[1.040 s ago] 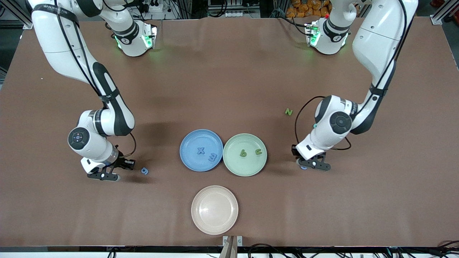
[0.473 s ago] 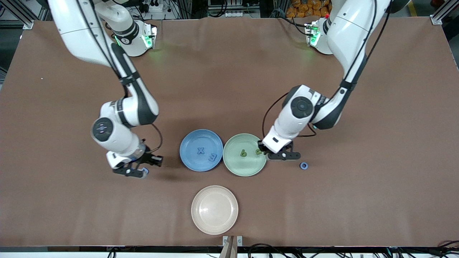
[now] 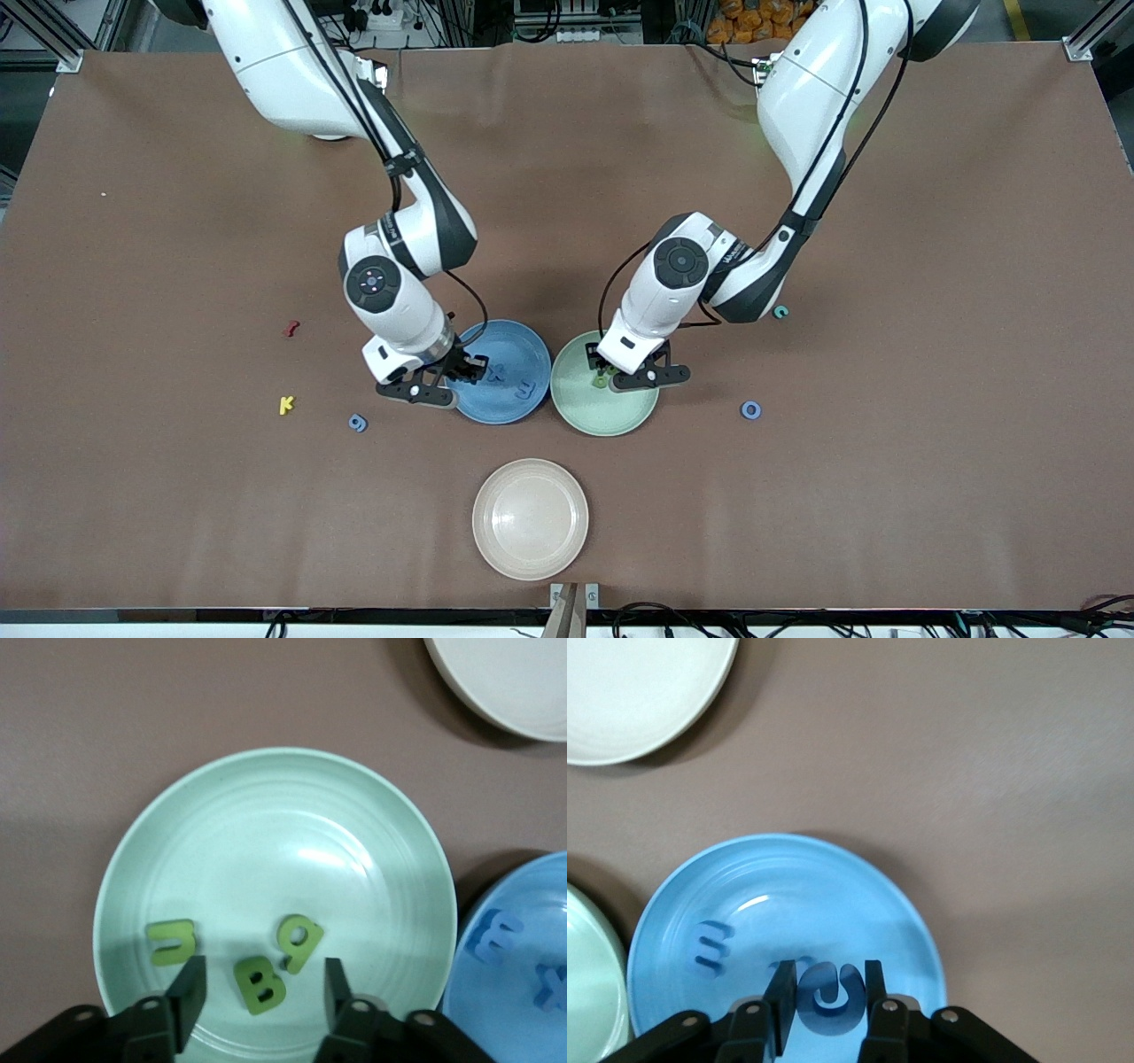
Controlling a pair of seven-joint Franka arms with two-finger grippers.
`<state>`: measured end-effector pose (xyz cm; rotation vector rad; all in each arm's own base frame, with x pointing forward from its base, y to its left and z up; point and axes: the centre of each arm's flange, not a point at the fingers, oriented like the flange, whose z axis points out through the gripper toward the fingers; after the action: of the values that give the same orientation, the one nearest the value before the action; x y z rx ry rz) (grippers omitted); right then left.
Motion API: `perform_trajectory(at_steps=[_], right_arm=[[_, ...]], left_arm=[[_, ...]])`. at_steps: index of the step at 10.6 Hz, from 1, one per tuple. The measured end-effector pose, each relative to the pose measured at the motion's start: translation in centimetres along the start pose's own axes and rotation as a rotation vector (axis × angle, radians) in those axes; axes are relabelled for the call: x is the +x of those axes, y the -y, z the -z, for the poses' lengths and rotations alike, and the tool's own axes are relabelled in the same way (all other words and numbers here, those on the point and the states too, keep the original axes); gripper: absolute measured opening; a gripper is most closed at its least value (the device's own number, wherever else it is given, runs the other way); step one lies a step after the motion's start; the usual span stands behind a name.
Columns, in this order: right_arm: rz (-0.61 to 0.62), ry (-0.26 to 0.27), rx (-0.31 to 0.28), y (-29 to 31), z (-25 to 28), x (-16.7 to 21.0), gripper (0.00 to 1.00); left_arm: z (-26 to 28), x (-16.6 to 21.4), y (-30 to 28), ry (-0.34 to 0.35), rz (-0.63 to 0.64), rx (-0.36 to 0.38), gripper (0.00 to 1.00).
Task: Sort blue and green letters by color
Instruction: 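Move the left gripper to the green N while the right reaches blue 6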
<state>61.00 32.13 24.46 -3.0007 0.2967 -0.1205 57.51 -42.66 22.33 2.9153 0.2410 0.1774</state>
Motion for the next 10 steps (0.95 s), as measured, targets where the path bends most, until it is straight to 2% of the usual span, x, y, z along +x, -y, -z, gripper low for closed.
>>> perform_trajectory(at_steps=[3,5,10], right_arm=[[-0.044,-0.012,-0.004,-0.4,-0.1,0.9,0.77],[-0.054,-0.029,-0.003,-2.3,0.7,3.0,1.00],[0.005,0.008,-0.057,-14.2,1.0,9.2,1.00]], left_arm=[[1.4,2.3,1.2,-0.027,0.030,-0.003,0.99],[4.2,4.2,2.8,-0.013,0.037,0.040,1.00],[14.2,5.1,5.6,0.088,-0.064,0.195,1.00]])
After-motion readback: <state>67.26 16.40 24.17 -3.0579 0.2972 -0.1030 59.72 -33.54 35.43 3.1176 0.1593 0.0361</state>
